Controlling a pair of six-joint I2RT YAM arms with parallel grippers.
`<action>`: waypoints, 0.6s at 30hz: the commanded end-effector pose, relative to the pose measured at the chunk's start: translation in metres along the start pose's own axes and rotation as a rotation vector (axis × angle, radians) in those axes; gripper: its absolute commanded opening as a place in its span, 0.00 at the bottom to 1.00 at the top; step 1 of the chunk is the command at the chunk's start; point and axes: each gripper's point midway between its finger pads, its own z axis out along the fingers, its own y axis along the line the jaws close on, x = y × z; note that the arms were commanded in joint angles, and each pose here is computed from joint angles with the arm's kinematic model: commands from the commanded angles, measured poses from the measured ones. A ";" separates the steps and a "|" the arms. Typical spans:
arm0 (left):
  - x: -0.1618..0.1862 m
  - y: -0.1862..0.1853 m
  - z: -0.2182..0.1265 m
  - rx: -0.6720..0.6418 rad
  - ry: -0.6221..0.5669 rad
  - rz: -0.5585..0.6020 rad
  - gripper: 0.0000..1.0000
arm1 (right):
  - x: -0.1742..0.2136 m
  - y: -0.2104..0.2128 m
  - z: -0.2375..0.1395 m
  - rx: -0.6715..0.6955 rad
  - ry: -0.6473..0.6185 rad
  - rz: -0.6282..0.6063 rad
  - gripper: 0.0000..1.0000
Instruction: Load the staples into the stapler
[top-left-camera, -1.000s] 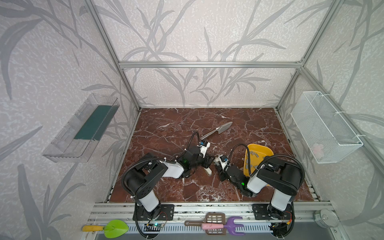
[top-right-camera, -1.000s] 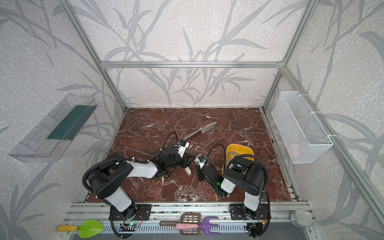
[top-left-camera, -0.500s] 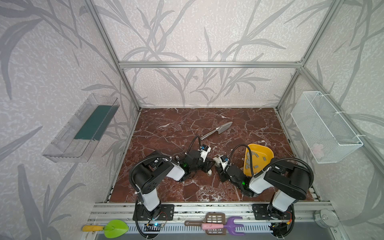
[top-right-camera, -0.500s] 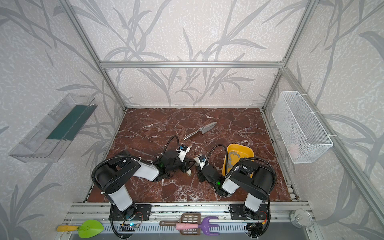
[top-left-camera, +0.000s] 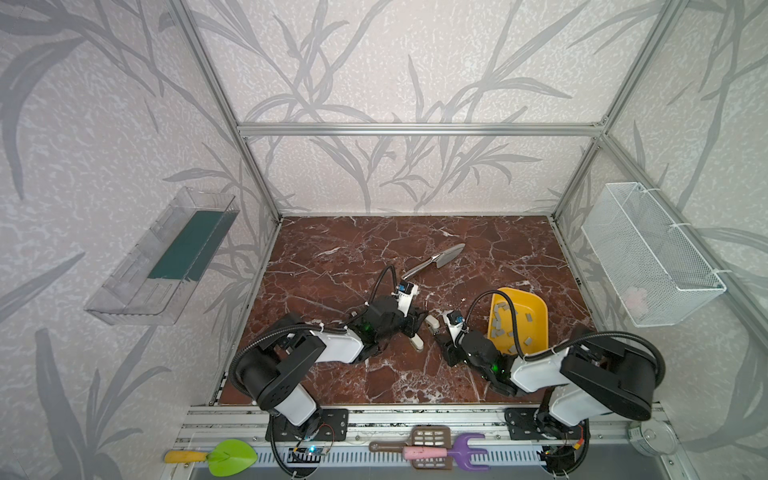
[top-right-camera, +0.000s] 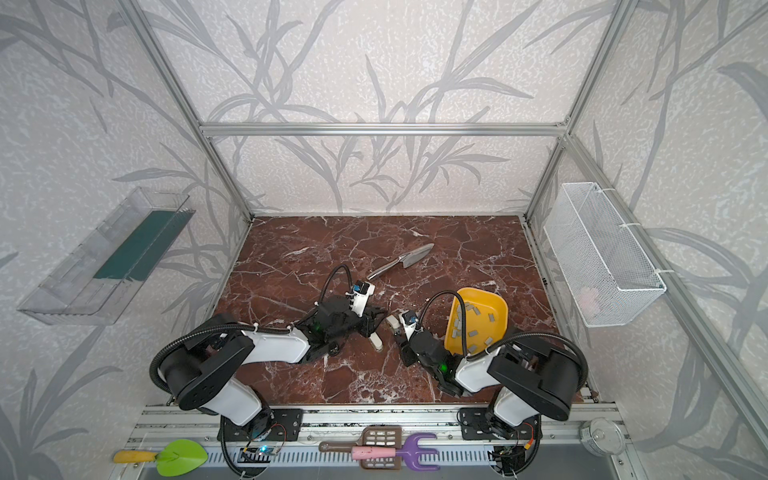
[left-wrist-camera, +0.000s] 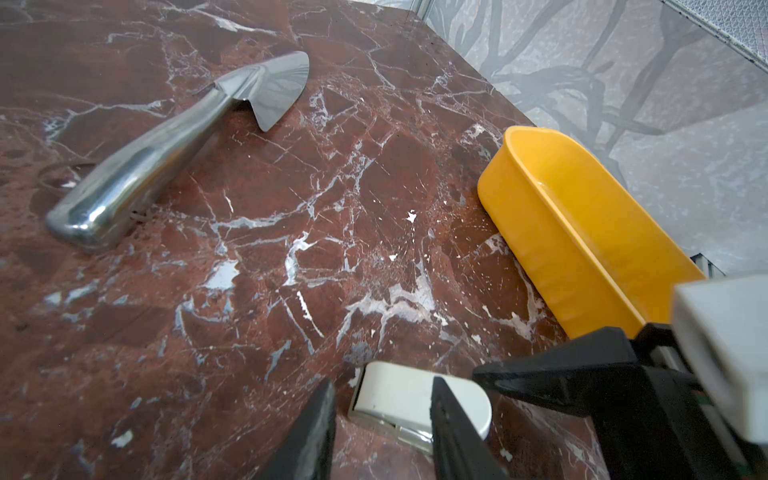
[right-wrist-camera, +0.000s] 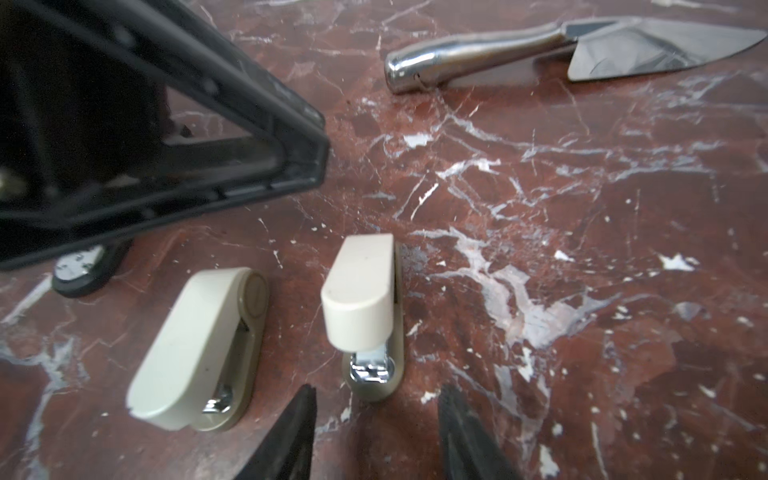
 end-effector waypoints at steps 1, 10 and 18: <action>-0.002 0.003 0.010 -0.027 0.019 0.019 0.38 | -0.007 0.000 -0.013 0.004 0.013 -0.020 0.48; 0.011 0.007 0.019 -0.022 0.040 0.008 0.37 | -0.045 0.009 -0.016 0.005 -0.033 -0.025 0.42; 0.021 0.005 0.021 0.008 0.049 0.014 0.36 | -0.055 0.010 0.005 0.044 -0.017 -0.035 0.41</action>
